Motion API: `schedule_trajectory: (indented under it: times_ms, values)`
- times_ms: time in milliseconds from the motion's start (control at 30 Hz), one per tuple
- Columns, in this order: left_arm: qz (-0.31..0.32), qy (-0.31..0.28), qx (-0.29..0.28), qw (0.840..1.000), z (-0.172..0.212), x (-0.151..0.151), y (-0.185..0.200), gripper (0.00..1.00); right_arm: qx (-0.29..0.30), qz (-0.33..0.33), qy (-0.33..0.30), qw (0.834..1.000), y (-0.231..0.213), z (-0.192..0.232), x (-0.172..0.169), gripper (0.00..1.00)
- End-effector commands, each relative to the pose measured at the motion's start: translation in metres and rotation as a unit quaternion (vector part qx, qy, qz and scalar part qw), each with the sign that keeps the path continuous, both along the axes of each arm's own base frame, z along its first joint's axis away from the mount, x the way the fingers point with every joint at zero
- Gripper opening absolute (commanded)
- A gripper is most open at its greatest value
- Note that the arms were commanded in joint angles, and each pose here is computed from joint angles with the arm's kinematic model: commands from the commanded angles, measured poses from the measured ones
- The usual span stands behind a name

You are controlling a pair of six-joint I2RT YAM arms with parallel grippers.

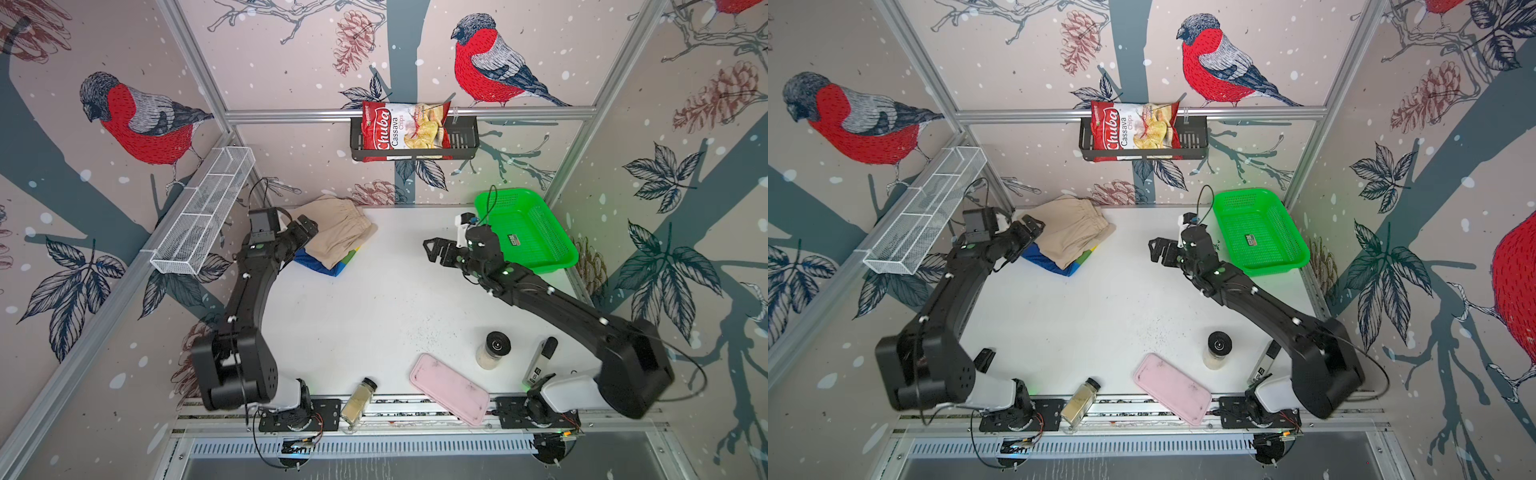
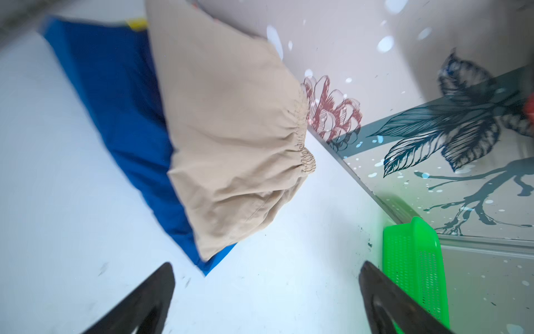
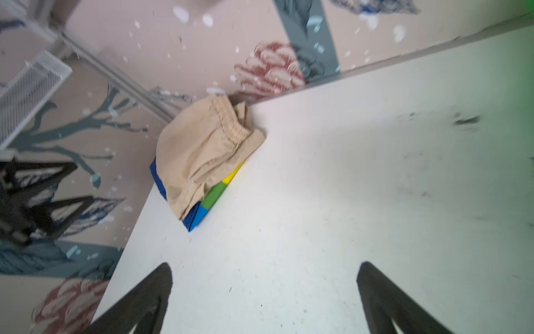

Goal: Fold and stack the shorts

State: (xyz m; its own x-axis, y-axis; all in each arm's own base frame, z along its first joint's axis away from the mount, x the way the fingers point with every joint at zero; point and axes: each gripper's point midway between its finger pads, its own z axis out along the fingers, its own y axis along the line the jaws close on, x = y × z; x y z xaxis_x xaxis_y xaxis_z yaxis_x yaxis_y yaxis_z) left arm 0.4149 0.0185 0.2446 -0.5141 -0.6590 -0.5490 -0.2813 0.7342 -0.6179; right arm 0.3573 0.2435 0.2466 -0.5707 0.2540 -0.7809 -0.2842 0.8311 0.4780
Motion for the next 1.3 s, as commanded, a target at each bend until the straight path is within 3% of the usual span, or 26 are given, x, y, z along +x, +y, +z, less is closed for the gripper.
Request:
schedule_trajectory:
  times_ms: [0, 133, 267, 367, 467, 567, 600, 633, 733, 900, 1100, 1267]
  values:
    - [0.033, -0.041, 0.064, 0.997, 0.027, -0.022, 0.018, 0.98, -0.062, -0.117, -0.047, 0.99, -0.068, 0.021, -0.008, 0.99]
    - [0.055, -0.131, 0.113, 0.983, 0.079, -0.044, 0.025, 0.98, -0.064, -0.236, -0.125, 0.962, -0.142, 0.057, -0.032, 0.99]
    - [0.079, -0.228, 0.153, 0.958, 0.121, -0.07, 0.029, 0.98, -0.059, -0.338, -0.181, 0.922, -0.205, 0.073, -0.066, 0.99]
    - [0.116, -0.26, 0.171, 0.943, 0.117, -0.082, 0.04, 0.98, -0.06, -0.407, -0.223, 0.884, -0.242, 0.066, -0.086, 0.99]
    - [0.127, -0.278, 0.177, 0.935, 0.101, -0.083, 0.043, 0.98, -0.123, -0.402, -0.253, 0.872, -0.251, 0.051, -0.089, 1.0]
    - [0.102, -0.3, 0.174, 0.932, 0.079, -0.08, 0.034, 0.98, -0.212, -0.356, -0.238, 0.878, -0.245, 0.02, -0.077, 1.0]
    - [0.075, -0.325, 0.199, 0.922, 0.074, -0.081, 0.026, 0.98, -0.223, -0.346, -0.232, 0.881, -0.242, 0.013, -0.073, 1.0]
    - [0.081, -0.334, 0.199, 0.918, 0.066, -0.083, 0.027, 0.98, -0.222, -0.351, -0.219, 0.883, -0.244, 0.004, -0.07, 1.0]
    - [0.137, -0.286, 0.201, 0.927, 0.039, -0.089, 0.048, 0.98, -0.224, -0.363, -0.176, 0.887, -0.251, -0.022, -0.061, 1.0]
    - [0.142, -0.211, 0.251, 0.934, -0.009, -0.084, 0.061, 0.98, -0.257, -0.369, -0.122, 0.885, -0.261, -0.072, -0.051, 1.0]
    - [0.13, -0.211, 0.268, 0.931, -0.061, -0.081, 0.059, 0.98, -0.228, -0.368, -0.08, 0.898, -0.267, -0.121, -0.039, 0.99]
    - [0.117, -0.19, 0.285, 0.932, -0.091, -0.074, 0.058, 0.98, -0.232, -0.379, -0.084, 0.892, -0.273, -0.122, -0.025, 0.99]
